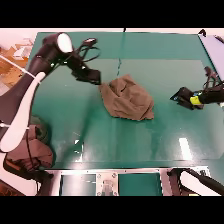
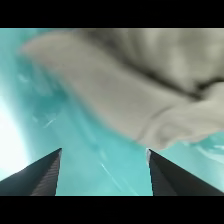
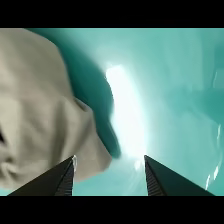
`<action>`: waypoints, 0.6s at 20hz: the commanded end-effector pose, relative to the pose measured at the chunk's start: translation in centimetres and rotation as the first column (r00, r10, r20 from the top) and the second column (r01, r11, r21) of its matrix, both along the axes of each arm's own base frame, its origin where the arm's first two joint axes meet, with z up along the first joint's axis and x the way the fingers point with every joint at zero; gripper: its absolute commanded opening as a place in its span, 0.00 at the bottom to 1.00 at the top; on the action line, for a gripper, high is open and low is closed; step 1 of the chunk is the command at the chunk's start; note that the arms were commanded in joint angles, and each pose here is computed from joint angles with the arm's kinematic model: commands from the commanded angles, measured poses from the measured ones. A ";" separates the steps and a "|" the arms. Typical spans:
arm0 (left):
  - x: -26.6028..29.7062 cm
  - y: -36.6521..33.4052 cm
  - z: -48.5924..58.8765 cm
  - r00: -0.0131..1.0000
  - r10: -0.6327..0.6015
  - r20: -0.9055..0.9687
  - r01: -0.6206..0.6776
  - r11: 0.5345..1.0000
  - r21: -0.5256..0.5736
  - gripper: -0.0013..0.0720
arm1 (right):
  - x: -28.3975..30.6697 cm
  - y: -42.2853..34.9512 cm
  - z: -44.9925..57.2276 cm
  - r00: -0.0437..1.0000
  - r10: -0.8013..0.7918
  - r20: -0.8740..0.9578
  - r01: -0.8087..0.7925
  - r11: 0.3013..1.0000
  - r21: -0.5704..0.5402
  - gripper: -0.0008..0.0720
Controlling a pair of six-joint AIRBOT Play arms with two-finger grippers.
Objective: Fold the shirts.
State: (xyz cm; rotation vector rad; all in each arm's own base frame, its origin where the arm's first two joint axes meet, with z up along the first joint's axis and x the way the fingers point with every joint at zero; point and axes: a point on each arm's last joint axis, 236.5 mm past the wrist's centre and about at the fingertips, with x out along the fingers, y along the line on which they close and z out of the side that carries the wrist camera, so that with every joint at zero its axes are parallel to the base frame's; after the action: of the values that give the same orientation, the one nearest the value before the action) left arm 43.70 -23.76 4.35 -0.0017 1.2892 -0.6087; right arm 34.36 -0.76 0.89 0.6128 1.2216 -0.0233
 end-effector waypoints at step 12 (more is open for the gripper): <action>-2.5 -6.5 -13.2 0.960 0.230 -0.161 -0.272 0.905 -0.327 0.97 | -0.6 9.0 -11.4 0.994 0.053 -0.091 -0.020 0.942 0.334 0.68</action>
State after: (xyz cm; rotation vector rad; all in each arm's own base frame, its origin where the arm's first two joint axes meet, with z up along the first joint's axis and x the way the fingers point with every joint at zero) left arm 40.66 -28.20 -7.66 -0.4753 1.3202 -0.6278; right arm 33.00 6.90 -9.59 0.8405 1.3608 0.1465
